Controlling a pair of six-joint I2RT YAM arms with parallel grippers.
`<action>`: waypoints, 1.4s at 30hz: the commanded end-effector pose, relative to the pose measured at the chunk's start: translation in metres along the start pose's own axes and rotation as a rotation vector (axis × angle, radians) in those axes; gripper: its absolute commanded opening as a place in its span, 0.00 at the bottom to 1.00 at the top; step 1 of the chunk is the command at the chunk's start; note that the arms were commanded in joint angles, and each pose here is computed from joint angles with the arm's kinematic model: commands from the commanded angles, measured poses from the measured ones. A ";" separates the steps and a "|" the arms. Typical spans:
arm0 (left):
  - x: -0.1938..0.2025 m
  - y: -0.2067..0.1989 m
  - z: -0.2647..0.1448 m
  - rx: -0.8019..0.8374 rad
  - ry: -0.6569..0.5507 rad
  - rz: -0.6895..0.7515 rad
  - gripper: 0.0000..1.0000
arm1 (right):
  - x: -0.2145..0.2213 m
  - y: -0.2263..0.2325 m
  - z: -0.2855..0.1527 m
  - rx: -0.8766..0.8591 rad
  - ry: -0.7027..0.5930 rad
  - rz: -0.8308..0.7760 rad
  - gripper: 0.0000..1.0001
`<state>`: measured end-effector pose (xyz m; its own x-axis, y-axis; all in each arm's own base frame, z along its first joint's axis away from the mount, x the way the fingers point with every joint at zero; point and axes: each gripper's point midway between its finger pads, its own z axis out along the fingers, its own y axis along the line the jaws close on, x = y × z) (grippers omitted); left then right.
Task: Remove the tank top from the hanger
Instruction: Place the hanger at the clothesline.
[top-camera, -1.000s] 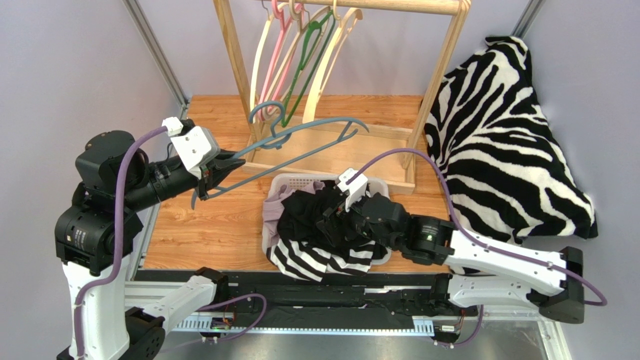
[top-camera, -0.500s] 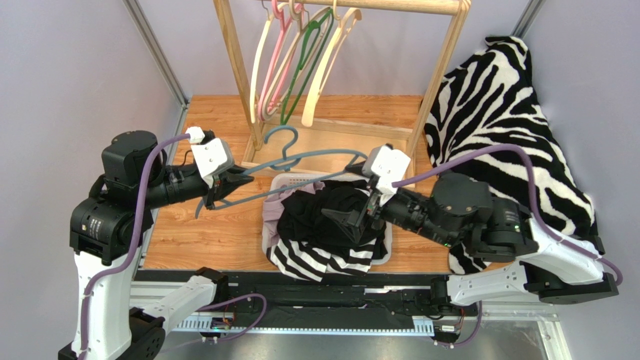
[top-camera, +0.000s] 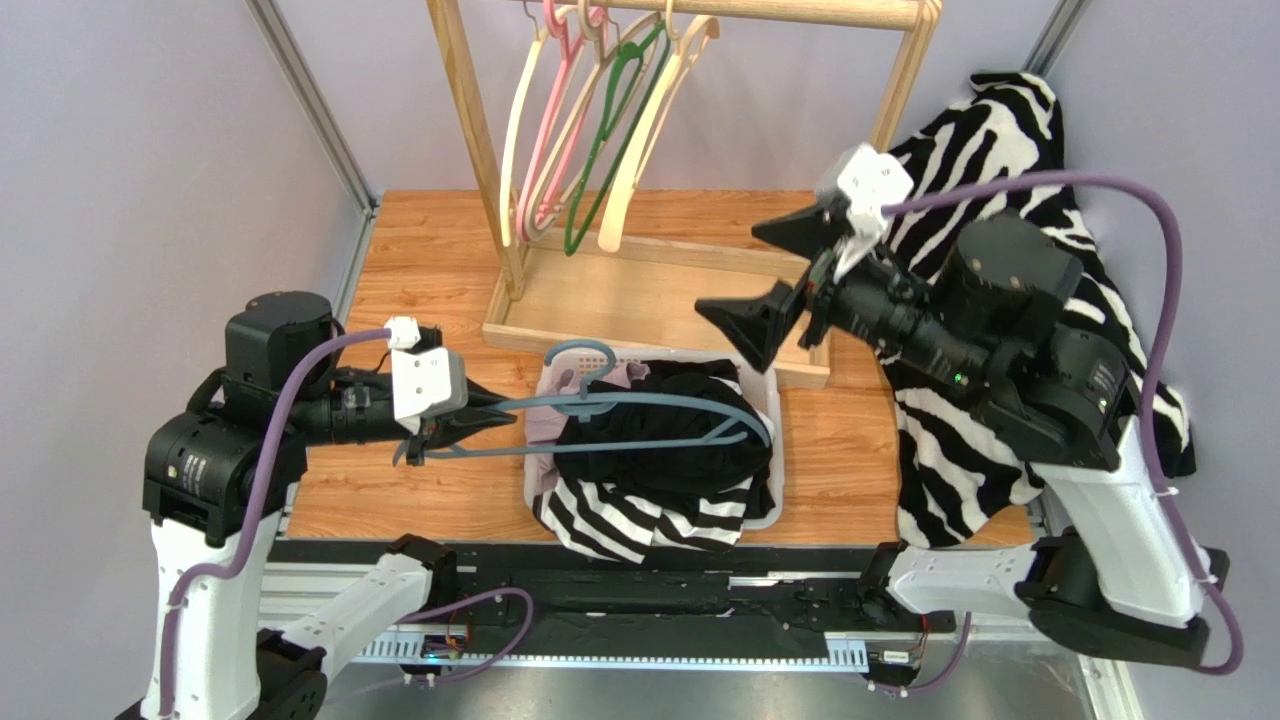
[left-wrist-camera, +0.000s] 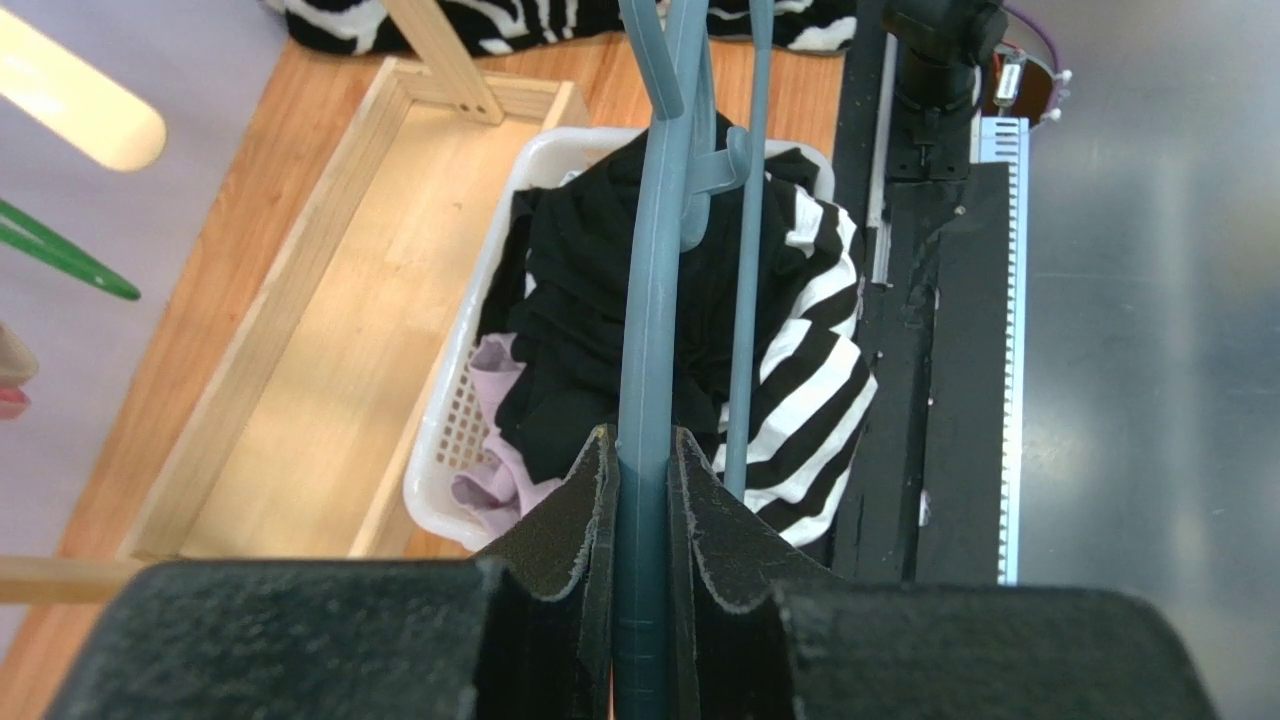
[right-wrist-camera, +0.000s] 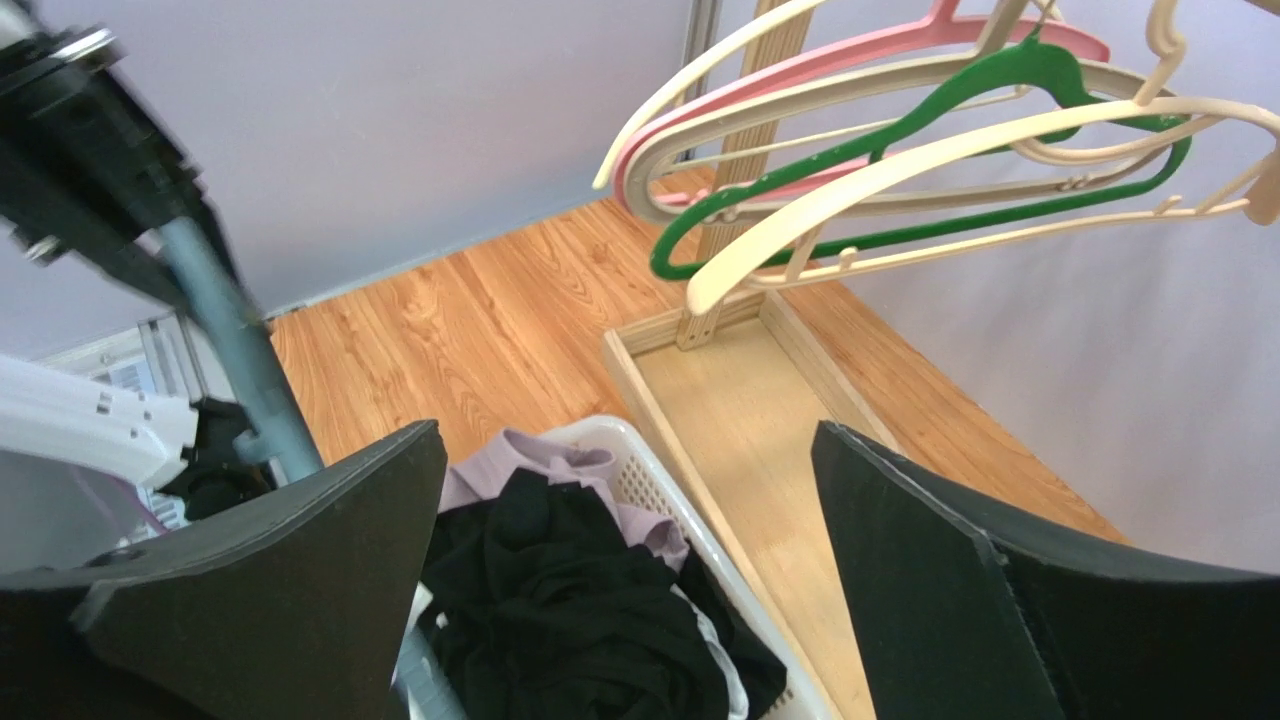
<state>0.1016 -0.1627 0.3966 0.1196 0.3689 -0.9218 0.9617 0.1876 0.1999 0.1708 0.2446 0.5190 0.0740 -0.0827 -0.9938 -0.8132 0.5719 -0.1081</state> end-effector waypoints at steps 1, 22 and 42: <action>-0.017 -0.011 -0.006 0.045 -0.060 0.119 0.00 | 0.011 0.028 0.016 -0.309 0.076 0.139 1.00; -0.024 -0.004 0.004 0.155 -0.062 0.121 0.00 | 0.048 0.030 -0.009 -0.650 0.050 0.231 0.98; -0.034 0.014 0.004 0.129 -0.027 0.113 0.00 | 0.073 0.045 -0.022 -0.689 0.079 0.318 0.75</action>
<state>0.1347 -0.1835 0.4369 0.2989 0.3363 -0.8931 0.9412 0.0504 0.3340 0.1267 0.2464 0.4354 -0.2607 -0.0813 -0.9620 -0.9625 -0.0560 0.2656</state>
